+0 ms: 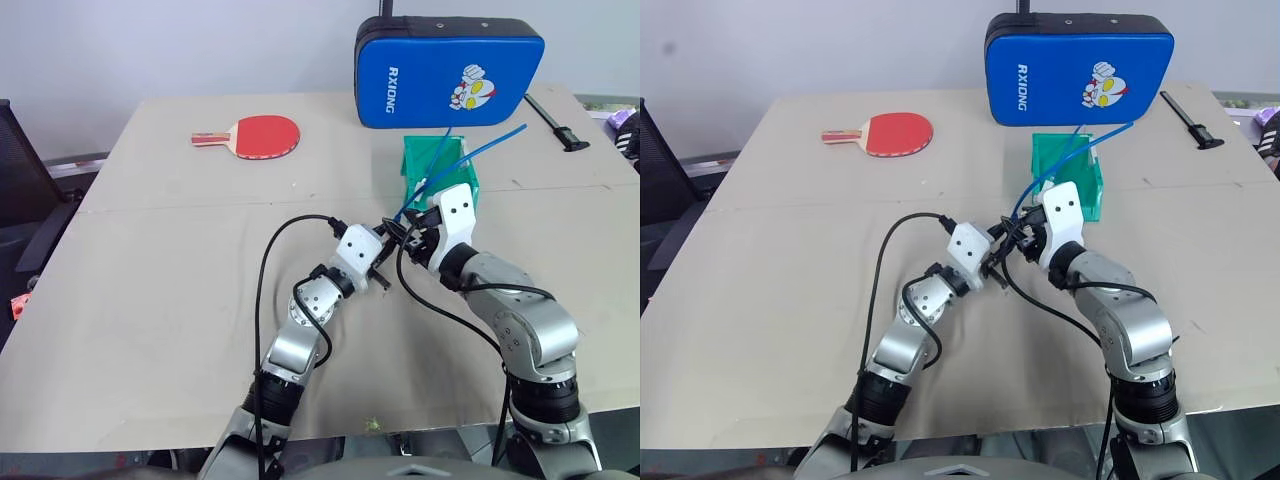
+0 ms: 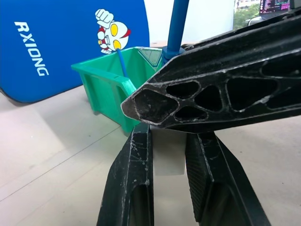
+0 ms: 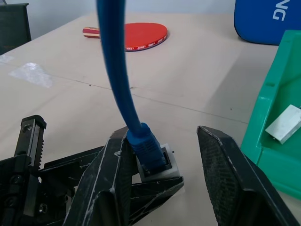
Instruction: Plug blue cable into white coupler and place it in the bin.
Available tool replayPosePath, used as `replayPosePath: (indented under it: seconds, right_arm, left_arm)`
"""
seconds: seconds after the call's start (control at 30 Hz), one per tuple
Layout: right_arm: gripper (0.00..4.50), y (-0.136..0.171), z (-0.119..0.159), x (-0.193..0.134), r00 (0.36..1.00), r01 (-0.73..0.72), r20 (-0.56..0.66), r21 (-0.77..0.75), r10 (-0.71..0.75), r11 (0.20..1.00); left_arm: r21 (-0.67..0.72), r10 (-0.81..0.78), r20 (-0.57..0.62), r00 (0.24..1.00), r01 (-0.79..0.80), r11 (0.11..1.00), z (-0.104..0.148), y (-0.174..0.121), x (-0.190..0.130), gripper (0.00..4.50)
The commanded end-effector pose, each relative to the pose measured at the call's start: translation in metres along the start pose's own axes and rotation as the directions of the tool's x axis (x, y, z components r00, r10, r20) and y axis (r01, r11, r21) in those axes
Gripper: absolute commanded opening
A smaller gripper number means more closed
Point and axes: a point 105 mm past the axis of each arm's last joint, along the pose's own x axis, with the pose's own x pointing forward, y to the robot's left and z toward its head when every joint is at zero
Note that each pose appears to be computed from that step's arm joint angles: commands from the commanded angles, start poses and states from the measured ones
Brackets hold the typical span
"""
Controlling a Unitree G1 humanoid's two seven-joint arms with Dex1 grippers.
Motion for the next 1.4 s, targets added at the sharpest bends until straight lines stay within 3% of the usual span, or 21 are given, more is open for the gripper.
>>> replayPosePath:
  seconds: [0.03,0.07,0.3,0.47,0.5,0.8,1.0,1.13,1.33,1.4]
  right_arm:
    - [0.39,0.014,-0.025,0.004,0.994,-0.084,-0.073,0.031,0.086,0.996]
    - [0.02,0.016,-0.024,0.004,0.993,-0.094,-0.069,0.028,0.096,0.995]
    - [0.02,0.023,-0.017,0.003,0.989,-0.145,-0.009,-0.007,0.145,0.989]
    - [0.00,0.017,-0.011,0.003,0.992,-0.120,0.025,-0.016,0.120,0.993]
    - [0.00,0.015,-0.010,0.002,0.993,-0.113,0.031,-0.016,0.113,0.993]
    - [0.00,-0.042,0.035,0.001,0.993,-0.008,0.121,-0.041,0.013,0.999]
    - [0.00,-0.115,0.042,0.020,0.992,0.123,0.009,-0.029,-0.123,0.992]
    - [0.00,-0.132,0.050,0.034,0.994,0.088,-0.054,-0.073,-0.092,0.993]
    - [0.00,-0.130,0.046,0.048,0.990,0.017,-0.138,-0.017,-0.019,1.000]
    - [0.90,-0.137,0.051,0.050,0.991,0.041,-0.127,-0.049,-0.047,0.998]
  left_arm:
    - [0.066,-0.005,0.329,0.944,-0.017,0.998,0.086,0.002,0.007,0.35]
    - [0.063,-0.003,0.328,0.945,-0.019,0.998,0.086,0.002,0.007,0.35]
    - [0.014,-0.062,0.318,0.946,0.061,0.998,0.081,-0.004,0.003,0.35]
    - [0.035,-0.059,0.284,0.957,0.051,0.998,0.074,0.000,0.000,2.67]
    - [0.034,-0.054,0.277,0.959,0.047,0.998,0.072,0.003,-0.002,2.87]
    - [0.002,-0.027,0.152,0.988,0.027,1.000,0.050,0.036,-0.045,2.87]
    - [-0.036,-0.190,0.086,0.978,0.193,0.980,0.054,0.041,-0.075,2.87]
    - [-0.030,-0.213,0.054,0.976,0.214,0.976,0.058,0.045,-0.084,2.87]
    - [-0.042,-0.169,0.095,0.981,0.174,0.984,0.073,0.053,-0.084,2.87]
    - [-0.010,-0.119,0.082,0.989,0.121,0.993,0.074,0.059,-0.084,2.93]
